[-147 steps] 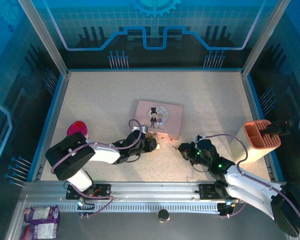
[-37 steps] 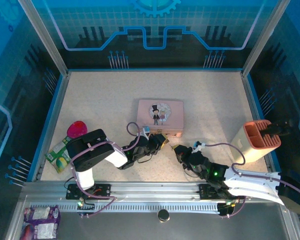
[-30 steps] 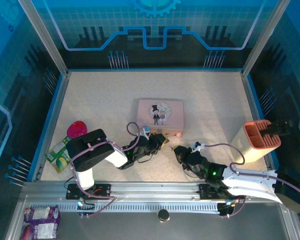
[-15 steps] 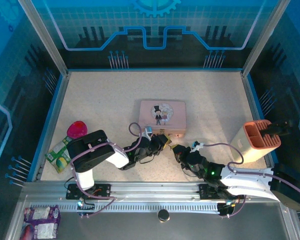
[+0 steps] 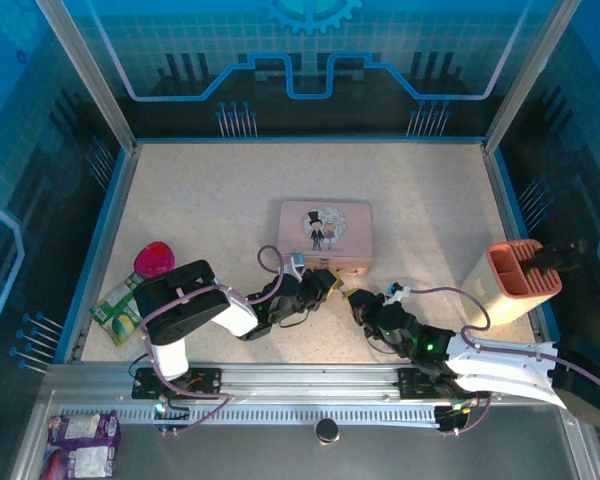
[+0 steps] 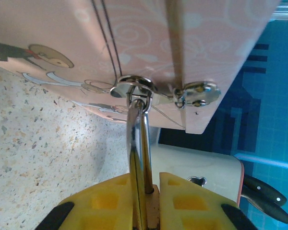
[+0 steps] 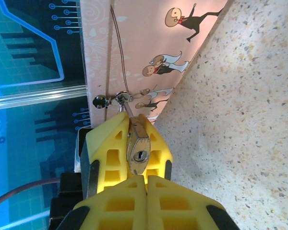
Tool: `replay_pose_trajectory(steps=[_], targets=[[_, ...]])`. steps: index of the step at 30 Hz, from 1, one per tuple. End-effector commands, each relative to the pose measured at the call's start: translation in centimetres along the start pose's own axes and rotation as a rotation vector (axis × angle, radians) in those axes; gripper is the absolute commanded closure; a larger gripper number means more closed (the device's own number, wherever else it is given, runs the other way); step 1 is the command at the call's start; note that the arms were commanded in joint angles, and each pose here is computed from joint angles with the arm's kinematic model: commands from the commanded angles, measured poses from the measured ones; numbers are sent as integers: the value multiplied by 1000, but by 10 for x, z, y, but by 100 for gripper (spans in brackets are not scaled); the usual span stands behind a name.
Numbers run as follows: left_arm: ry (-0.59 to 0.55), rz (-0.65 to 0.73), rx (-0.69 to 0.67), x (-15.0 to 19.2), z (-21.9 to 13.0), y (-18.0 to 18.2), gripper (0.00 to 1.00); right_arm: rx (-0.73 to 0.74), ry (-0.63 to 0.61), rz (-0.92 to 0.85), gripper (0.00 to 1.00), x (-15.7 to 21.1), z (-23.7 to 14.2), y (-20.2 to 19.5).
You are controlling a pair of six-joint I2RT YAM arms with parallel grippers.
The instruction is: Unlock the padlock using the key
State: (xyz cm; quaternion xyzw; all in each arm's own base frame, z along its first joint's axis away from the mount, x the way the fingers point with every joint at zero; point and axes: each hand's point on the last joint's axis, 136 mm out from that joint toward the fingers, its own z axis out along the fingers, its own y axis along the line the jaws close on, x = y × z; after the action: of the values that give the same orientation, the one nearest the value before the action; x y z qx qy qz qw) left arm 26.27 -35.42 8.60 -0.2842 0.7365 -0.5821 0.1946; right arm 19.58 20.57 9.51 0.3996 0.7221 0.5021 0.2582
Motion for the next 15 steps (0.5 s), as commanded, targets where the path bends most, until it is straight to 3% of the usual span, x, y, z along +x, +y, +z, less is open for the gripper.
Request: replay_pose_trajectory(steps=[1, 15], targets=[[21, -20, 199, 10, -8, -53, 100, -9, -58, 12, 100, -9, 0, 1], [29, -21, 203, 16, -10, -56, 100, -13, -65, 0, 100, -9, -1, 2]])
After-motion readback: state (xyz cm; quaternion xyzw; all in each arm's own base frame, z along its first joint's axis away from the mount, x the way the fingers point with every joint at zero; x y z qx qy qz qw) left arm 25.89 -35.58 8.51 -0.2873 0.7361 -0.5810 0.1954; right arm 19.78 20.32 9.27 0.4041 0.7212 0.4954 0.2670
